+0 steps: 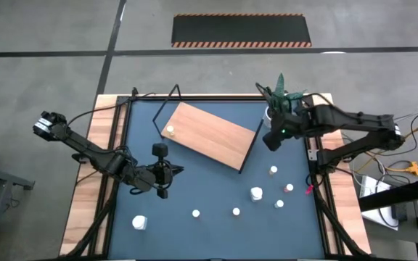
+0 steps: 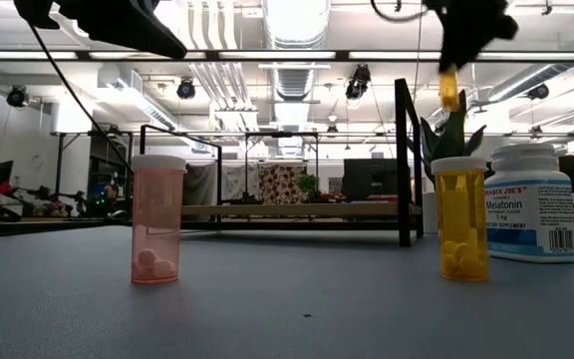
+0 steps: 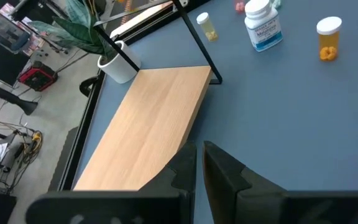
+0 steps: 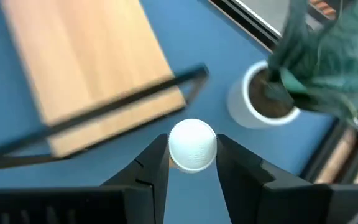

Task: Pick and place medicine bottles onto shelf by color
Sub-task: Put the top orange pill bottle on the shelf

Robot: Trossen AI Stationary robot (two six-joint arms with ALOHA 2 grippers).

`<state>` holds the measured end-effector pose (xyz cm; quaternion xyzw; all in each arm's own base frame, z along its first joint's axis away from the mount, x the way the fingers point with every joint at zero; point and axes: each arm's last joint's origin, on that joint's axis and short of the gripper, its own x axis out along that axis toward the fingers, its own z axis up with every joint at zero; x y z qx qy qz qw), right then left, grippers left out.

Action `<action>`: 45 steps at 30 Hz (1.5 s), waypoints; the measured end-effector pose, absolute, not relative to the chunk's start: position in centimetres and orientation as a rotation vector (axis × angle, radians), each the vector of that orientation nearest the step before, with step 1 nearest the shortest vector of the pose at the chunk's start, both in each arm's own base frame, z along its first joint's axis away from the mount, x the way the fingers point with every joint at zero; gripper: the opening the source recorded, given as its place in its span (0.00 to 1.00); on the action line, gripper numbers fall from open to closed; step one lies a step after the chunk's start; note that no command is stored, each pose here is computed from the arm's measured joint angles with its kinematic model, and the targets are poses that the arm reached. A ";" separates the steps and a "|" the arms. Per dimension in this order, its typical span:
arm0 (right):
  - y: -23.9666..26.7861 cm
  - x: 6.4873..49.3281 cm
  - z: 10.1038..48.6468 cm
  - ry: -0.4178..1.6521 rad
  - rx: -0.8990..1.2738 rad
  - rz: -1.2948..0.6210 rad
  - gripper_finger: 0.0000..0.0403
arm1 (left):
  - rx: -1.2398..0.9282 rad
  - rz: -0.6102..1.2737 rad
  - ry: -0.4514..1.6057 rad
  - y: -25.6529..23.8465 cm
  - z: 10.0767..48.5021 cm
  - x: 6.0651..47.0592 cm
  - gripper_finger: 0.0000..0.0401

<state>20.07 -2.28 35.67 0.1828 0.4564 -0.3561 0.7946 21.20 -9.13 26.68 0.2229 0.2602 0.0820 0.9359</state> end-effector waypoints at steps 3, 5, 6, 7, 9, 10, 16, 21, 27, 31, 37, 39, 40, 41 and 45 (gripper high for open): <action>-2.3 20.4 37.7 0.959 0.368 -0.734 0.26 | 0.455 0.168 0.532 -9.1 26.7 21.2 0.03; -2.3 20.6 38.8 0.946 0.353 -0.720 0.26 | 0.455 0.168 0.531 -9.1 26.7 21.2 0.03; -2.3 20.7 39.3 0.932 0.347 -0.712 0.26 | 0.455 0.168 0.531 -9.1 26.7 21.2 0.03; -2.3 20.9 39.8 0.922 0.334 -0.700 0.26 | 0.455 0.168 0.531 -9.1 26.7 21.2 0.03; -2.4 21.4 40.6 0.901 0.320 -0.683 0.26 | 0.455 0.168 0.531 -9.1 26.7 21.2 0.03; -2.4 21.7 40.9 0.892 0.314 -0.676 0.26 | 0.455 0.168 0.532 -9.1 26.7 21.2 0.03; -2.6 24.7 41.8 0.907 0.227 -0.626 0.26 | 0.456 0.168 0.532 -9.1 26.7 21.2 0.03; -2.8 28.1 41.8 0.906 0.135 -0.569 0.26 | 0.458 0.167 0.535 -9.1 26.6 21.2 0.03; -2.9 31.6 42.2 0.902 0.037 -0.504 0.26 | 0.470 0.165 0.553 -9.0 26.1 21.0 0.03; -3.0 33.3 42.1 0.899 0.005 -0.451 0.26 | 0.462 0.165 0.541 -9.0 26.4 20.8 0.03; -2.9 35.5 41.1 0.878 -0.016 -0.360 0.26 | 0.466 0.134 0.526 -9.2 25.9 19.8 0.03; -2.9 35.9 40.6 0.882 -0.029 -0.352 0.26 | 0.461 0.122 0.508 -9.1 25.7 19.1 0.03; -3.0 36.2 40.3 0.886 -0.037 -0.346 0.26 | 0.452 0.119 0.493 -9.0 25.7 18.8 0.03; -3.0 36.5 40.1 0.882 -0.041 -0.343 0.26 | 0.438 0.118 0.475 -8.8 25.8 18.5 0.03; -3.0 37.6 39.0 0.868 -0.054 -0.331 0.26 | 0.398 0.118 0.403 -8.2 25.9 17.2 0.03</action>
